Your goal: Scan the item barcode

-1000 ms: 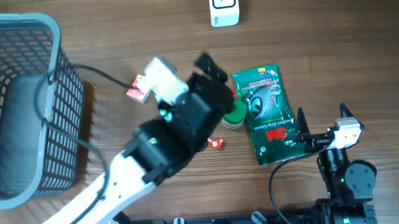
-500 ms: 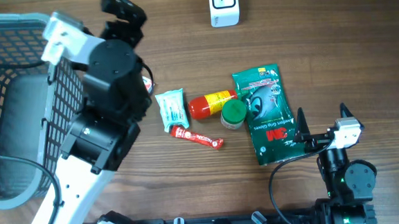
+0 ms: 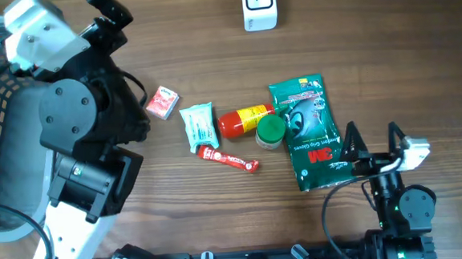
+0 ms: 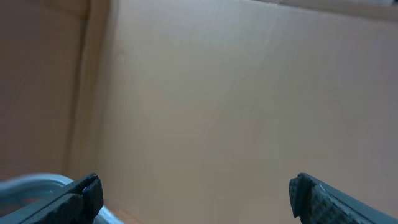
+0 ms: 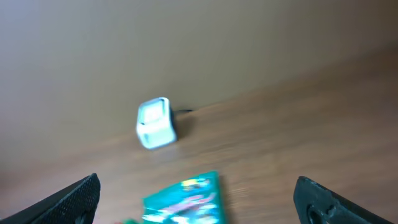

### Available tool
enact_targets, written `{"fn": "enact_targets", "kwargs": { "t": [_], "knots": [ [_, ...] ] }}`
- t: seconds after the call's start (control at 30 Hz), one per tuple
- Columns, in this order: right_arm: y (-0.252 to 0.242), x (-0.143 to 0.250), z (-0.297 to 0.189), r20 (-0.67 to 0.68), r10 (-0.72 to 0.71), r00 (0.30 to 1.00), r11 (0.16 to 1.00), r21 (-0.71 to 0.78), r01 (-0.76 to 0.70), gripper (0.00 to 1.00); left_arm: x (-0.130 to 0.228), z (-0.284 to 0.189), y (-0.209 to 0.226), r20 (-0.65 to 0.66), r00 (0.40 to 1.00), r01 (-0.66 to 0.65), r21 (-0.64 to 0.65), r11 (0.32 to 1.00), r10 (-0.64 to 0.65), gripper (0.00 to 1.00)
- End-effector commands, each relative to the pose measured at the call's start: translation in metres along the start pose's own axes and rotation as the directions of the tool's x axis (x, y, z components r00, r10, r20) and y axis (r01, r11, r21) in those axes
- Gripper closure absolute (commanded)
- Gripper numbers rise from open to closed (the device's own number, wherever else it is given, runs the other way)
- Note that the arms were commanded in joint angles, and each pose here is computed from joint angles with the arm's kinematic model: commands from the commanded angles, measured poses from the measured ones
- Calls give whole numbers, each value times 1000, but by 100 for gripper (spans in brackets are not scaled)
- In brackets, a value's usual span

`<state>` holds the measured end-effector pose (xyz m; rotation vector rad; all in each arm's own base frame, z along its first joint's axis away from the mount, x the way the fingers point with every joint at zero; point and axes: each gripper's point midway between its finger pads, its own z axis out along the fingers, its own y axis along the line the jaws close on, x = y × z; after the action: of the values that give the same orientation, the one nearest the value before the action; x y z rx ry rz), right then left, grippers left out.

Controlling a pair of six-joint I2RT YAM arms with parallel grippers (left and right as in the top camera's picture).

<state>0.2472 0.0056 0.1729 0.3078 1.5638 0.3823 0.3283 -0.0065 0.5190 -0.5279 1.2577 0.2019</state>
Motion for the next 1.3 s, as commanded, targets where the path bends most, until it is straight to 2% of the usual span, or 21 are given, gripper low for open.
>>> {"fn": "enact_targets", "kwargs": {
  "t": [0.0, 0.07, 0.17, 0.27, 0.3, 0.37, 0.4, 0.47, 0.5, 0.67, 0.73, 0.9, 1.03, 1.13, 1.23, 1.27],
  "knots": [
    [27, 14, -1, -150, 511, 846, 845, -90, -527, 0, -18, -3, 14, 31, 995, -97, -44, 994, 98, 0],
    [47, 26, -6, -289, 585, 758, 762, -124, -635, 0, -27, -6, 13, 53, 989, -139, -19, 990, 140, 0],
    [63, 45, -12, -430, 573, 697, 727, -125, -675, 0, -43, -12, 10, 101, 967, -239, 28, 971, 235, 0],
    [68, 56, -15, -500, 587, 637, 695, -92, -713, 0, -55, -23, 24, 101, 969, -227, 29, 973, 223, 0],
    [71, 61, -17, -530, 593, 605, 678, -76, -731, 0, -61, -30, 33, 98, 977, -192, 44, 980, 187, 0],
    [72, 66, -19, -556, 591, 585, 673, -61, -737, 0, -72, -44, 49, 100, 987, -130, 62, 990, 123, 0],
    [72, 68, -19, -560, 568, 604, 691, -74, -719, 0, -81, -52, 61, 106, 991, -82, 64, 995, 75, 0],
    [77, 74, -23, -582, 427, 692, 767, -172, -618, 0, -98, -68, 84, 127, 992, 7, 64, 998, -15, 0],
    [79, 76, -25, -593, 387, 707, 779, -200, -594, 0, -104, -74, 94, 135, 990, 41, 62, 997, -49, 0],
    [79, 85, -26, -623, 347, 701, 796, -199, -571, 1, -133, -116, 147, 190, 948, 239, 95, 966, -254, 0],
    [82, 81, -26, -627, 280, 727, 819, -239, -522, 1, -138, -135, 158, 193, 935, 272, 156, 950, -299, 0],
    [76, 67, -21, -650, 189, 736, 908, -169, -383, 0, -149, -172, 182, 224, 881, 372, 213, 903, -416, 0],
    [61, 28, -9, -654, 149, 742, 977, -17, -211, 1, -154, -181, 177, 242, 875, 360, 251, 898, -419, 0],
    [43, 5, -9, -663, 175, 728, 984, 140, -108, 1, -159, -186, 164, 239, 876, 334, 325, 885, -418, 0],
    [22, -11, -17, -670, 203, 715, 957, 291, 1, 0, -166, -190, 166, 275, 866, 329, 317, 889, -418, 0],
    [21, -12, -18, -672, 205, 712, 953, 301, 9, 0, -167, -191, 167, 282, 865, 326, 309, 893, -414, 0]
  ]
}}
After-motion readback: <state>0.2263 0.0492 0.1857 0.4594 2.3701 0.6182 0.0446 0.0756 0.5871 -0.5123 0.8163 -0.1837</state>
